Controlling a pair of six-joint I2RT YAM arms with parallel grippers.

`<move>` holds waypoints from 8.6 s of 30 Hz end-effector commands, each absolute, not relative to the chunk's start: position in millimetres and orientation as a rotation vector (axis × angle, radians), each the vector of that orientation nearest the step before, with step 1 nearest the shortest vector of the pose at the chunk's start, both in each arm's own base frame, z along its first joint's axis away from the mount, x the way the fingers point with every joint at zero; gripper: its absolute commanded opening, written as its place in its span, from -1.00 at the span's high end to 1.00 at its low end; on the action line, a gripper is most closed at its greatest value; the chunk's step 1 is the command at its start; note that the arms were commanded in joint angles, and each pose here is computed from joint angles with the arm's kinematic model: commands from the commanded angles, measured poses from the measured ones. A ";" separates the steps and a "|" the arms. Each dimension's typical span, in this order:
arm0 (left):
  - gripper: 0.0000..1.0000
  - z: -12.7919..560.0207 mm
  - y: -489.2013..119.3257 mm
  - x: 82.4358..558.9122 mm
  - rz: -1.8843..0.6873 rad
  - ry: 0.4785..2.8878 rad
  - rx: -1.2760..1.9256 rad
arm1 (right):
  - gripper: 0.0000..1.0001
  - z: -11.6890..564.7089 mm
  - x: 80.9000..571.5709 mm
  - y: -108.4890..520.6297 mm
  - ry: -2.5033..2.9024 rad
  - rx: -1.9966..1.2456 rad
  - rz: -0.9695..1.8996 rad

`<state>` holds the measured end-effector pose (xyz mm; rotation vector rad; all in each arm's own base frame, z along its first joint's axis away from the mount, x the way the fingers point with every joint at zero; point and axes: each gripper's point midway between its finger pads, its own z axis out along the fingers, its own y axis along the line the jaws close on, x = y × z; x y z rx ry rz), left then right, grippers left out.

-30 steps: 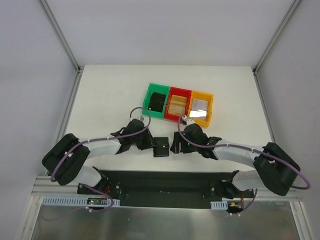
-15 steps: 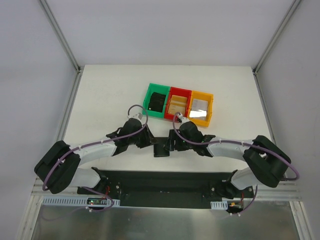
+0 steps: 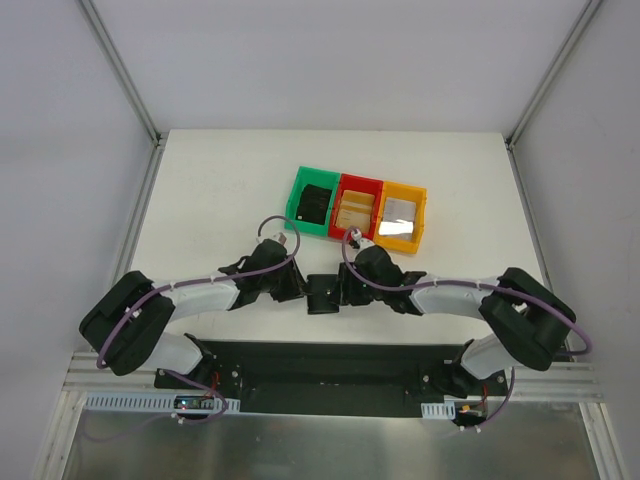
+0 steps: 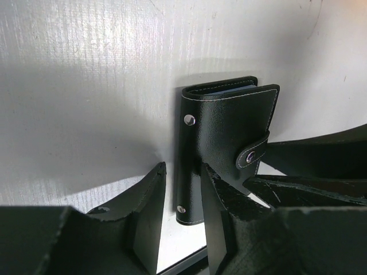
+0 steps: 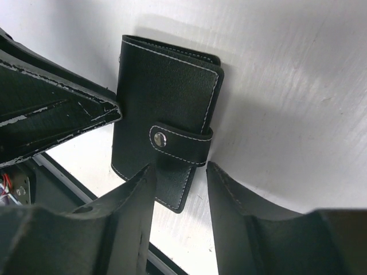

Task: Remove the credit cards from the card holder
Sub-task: Pick up the card holder from the center of the board, then open the card holder.

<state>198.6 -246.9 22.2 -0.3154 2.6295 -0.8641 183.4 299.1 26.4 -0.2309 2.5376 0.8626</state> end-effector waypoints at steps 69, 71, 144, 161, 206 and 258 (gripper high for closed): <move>-0.08 233.7 -279.3 149.4 -1.802 1.511 0.300 | 1.00 226.4 140.5 293.5 2.031 -0.464 1.424; 0.05 234.5 -278.7 149.0 -1.804 1.508 0.300 | 1.00 226.6 140.7 292.0 2.029 -0.459 1.424; -0.63 316.7 -257.1 154.5 -1.943 1.236 0.306 | 1.00 314.0 95.1 279.9 1.733 -0.644 1.672; -0.50 366.1 -255.5 117.4 -2.029 1.113 0.523 | 0.99 332.3 95.8 282.1 1.667 -0.646 1.697; 1.00 287.5 -283.5 188.7 -1.538 1.856 0.262 | -0.11 298.8 172.9 204.3 1.968 -0.553 0.476; 1.00 277.6 -270.0 208.8 -1.098 2.071 -0.076 | 0.18 264.7 201.3 318.2 2.006 -0.662 0.176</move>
